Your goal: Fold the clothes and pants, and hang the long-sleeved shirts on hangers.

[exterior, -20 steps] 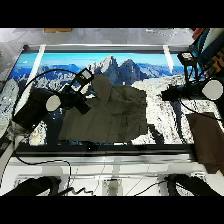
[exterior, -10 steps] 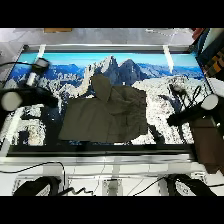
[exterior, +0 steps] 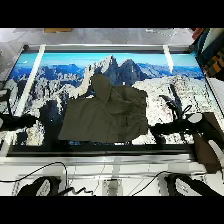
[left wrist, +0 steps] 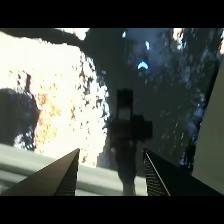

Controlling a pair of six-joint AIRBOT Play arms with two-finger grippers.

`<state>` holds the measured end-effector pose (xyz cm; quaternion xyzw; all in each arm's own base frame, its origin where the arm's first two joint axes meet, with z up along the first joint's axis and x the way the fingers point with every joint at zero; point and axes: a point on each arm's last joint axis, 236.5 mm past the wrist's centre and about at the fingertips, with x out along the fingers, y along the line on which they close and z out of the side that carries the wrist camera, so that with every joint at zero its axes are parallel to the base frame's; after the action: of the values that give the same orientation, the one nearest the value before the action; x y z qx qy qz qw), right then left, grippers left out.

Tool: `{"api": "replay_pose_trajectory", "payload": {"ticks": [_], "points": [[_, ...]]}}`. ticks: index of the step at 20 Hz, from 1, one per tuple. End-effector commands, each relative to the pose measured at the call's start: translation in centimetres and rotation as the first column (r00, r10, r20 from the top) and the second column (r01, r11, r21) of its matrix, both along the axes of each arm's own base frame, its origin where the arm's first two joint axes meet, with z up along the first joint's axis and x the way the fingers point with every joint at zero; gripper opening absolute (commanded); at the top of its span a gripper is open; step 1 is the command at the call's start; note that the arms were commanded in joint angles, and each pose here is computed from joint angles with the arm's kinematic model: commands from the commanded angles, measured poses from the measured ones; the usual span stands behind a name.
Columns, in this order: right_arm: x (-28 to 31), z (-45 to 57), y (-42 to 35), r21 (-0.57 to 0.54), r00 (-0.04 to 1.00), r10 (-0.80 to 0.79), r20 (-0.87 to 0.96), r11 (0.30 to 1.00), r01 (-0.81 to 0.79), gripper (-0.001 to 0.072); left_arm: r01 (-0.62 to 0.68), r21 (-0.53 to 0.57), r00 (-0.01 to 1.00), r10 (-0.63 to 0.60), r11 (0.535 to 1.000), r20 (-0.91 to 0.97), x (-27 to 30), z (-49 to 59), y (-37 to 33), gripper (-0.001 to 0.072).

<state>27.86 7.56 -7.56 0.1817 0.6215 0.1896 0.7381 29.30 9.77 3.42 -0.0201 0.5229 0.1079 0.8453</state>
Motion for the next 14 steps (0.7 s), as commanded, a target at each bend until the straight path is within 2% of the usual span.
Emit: {"api": "replay_pose_trajectory", "payload": {"ticks": [1,4,6,7,10,12,14], "points": [[0.7,-2.0,1.2,0.087,0.991,-0.064,-0.116,0.993,0.074,0.0480,0.003,-0.032,0.996,-0.006,0.999,-0.090,-1.4,-2.9,-0.1,0.0447],[0.9,-3.5,1.8,0.128,0.979,-0.045,-0.198,0.989,0.071,0.0480,0.009,-0.119,0.994,-0.022,0.993,-0.108,-0.9,-4.2,-1.8,0.0447],[1.4,-3.7,2.3,0.163,0.983,-0.022,-0.184,0.985,0.053,0.0471,0.041,-0.186,0.989,-0.066,0.982,-0.132,-0.8,-5.2,-3.3,0.0447],[1.6,-3.5,2.8,0.189,0.985,-0.004,-0.171,0.981,0.036,0.0441,0.054,-0.218,0.985,-0.088,0.974,-0.146,-0.9,-5.7,-4.0,0.0447],[0.7,-3.2,3.8,0.248,0.983,0.065,-0.171,0.969,-0.021,0.0421,0.082,-0.264,0.971,-0.136,0.961,-0.195,-1.5,-6.8,-5.0,0.0447],[0.3,-3.5,4.0,0.259,0.981,0.097,-0.171,0.964,-0.051,0.0332,0.072,-0.295,0.965,-0.141,0.953,-0.221,-2.0,-7.2,-5.4,0.0447],[0.1,-3.0,4.1,0.270,0.980,0.123,-0.155,0.960,-0.078,0.0185,0.122,-0.324,0.951,-0.204,0.938,-0.232,-2.6,-7.3,-5.8,0.0446]]}}
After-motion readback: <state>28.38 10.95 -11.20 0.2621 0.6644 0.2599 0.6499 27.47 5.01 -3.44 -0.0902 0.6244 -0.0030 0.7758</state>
